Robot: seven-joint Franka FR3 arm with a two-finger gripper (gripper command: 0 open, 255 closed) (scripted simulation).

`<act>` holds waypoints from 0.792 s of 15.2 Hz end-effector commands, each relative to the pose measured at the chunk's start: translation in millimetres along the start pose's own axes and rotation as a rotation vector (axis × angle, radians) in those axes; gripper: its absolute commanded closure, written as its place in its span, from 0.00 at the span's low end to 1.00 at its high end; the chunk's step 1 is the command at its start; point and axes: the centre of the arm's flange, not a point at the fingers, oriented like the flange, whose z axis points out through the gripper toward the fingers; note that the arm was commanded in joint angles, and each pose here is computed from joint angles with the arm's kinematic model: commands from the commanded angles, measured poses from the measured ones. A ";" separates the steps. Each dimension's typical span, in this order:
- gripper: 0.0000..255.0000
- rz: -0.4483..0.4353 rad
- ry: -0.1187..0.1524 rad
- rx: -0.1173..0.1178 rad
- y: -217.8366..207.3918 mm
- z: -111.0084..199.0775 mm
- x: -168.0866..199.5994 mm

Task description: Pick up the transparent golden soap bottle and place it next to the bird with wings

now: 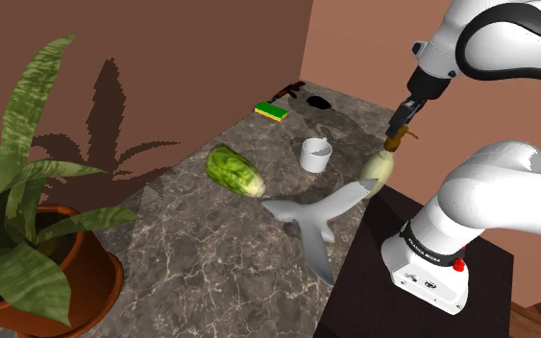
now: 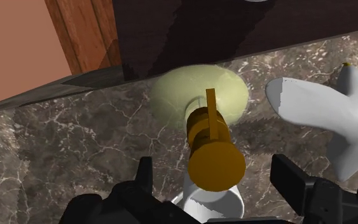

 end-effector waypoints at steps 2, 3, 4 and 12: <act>0.00 0.000 0.000 0.000 0.0 0.0 0.0; 0.00 0.000 0.000 0.000 0.0 -13.3 0.0; 0.00 0.000 0.000 0.000 0.0 -26.5 0.0; 0.00 0.000 0.000 0.000 0.0 -50.1 0.0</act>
